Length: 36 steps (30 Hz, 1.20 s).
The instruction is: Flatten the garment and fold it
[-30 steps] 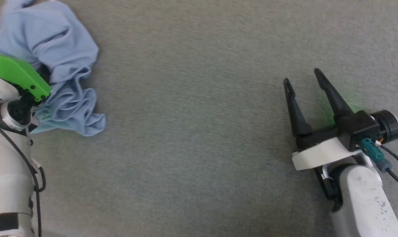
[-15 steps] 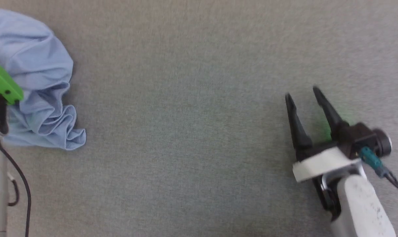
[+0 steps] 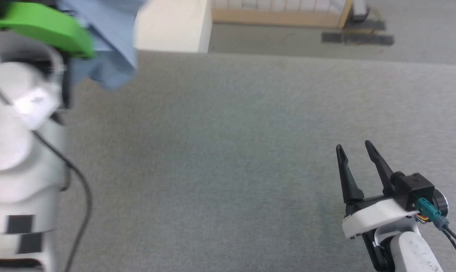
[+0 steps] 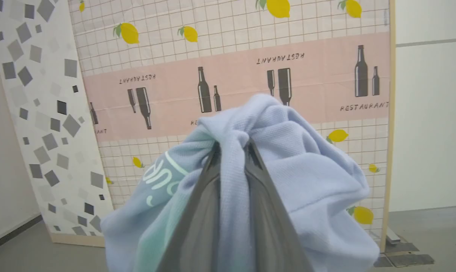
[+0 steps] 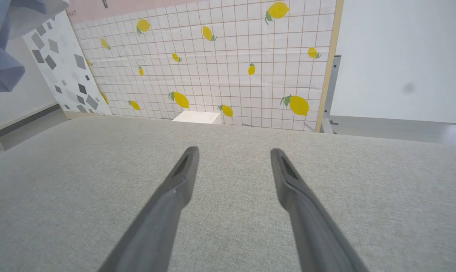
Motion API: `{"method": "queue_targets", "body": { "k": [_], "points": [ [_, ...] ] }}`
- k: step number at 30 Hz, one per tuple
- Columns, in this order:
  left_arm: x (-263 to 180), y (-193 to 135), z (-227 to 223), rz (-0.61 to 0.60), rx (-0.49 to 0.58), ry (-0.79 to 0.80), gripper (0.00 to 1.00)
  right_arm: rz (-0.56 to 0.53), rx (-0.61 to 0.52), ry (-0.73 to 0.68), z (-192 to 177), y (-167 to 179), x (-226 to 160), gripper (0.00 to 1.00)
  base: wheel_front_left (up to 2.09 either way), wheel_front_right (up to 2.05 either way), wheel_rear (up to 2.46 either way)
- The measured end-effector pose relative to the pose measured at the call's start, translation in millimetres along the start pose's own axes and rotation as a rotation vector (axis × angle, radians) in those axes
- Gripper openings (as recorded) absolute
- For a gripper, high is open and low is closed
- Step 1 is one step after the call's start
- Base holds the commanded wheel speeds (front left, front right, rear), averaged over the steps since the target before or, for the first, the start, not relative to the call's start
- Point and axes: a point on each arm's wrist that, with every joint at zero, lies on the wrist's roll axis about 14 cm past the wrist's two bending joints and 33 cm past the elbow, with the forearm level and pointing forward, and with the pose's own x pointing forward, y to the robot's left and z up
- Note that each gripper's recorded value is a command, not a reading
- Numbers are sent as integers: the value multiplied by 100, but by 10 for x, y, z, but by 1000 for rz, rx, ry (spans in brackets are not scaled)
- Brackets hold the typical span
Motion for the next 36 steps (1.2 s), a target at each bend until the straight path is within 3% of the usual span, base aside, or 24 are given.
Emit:
{"method": "queue_targets", "body": {
  "k": [8,11,13,17,23,24,25,27,30,33,36],
  "points": [
    [-55,-1523,278,-332,-229,-43,0,-108,-28,-56,269,-306,-377,100,0,0,0],
    [-239,-2048,50,-438,-312,49,0,-155,-29,-63,315,-431,-531,100,0,0,0],
    [-503,-2421,-361,-519,-354,219,0,-189,-34,-61,332,-522,-643,100,0,0,0],
    [-1290,-2998,-1211,-704,-317,627,0,-260,-43,-68,388,-704,-851,100,0,0,0],
    [-2399,-3316,-1870,-921,-198,1127,0,-349,-46,-51,372,-902,-1150,100,0,0,0],
    [-2488,-3337,-1895,-938,-187,1164,30,-359,-46,-49,374,-921,-1180,100,0,0,0],
    [-2524,-3348,-1902,-946,-180,1179,100,-364,-47,-47,375,-934,-1198,100,0,0,0],
    [-2560,-3357,-1891,-958,-168,1195,100,-363,-45,-39,359,-921,-1210,100,0,0,0],
    [-2420,-3369,-1774,-907,-247,1105,100,-344,-41,-26,323,-867,-1178,100,0,0,0],
    [-1984,-3279,-1495,-772,-387,869,100,-314,-40,-30,339,-793,-1107,100,0,0,0],
    [-1464,-2968,-1087,-587,-493,542,100,-281,-41,-41,371,-707,-1029,100,0,0,0]
  ]
}}
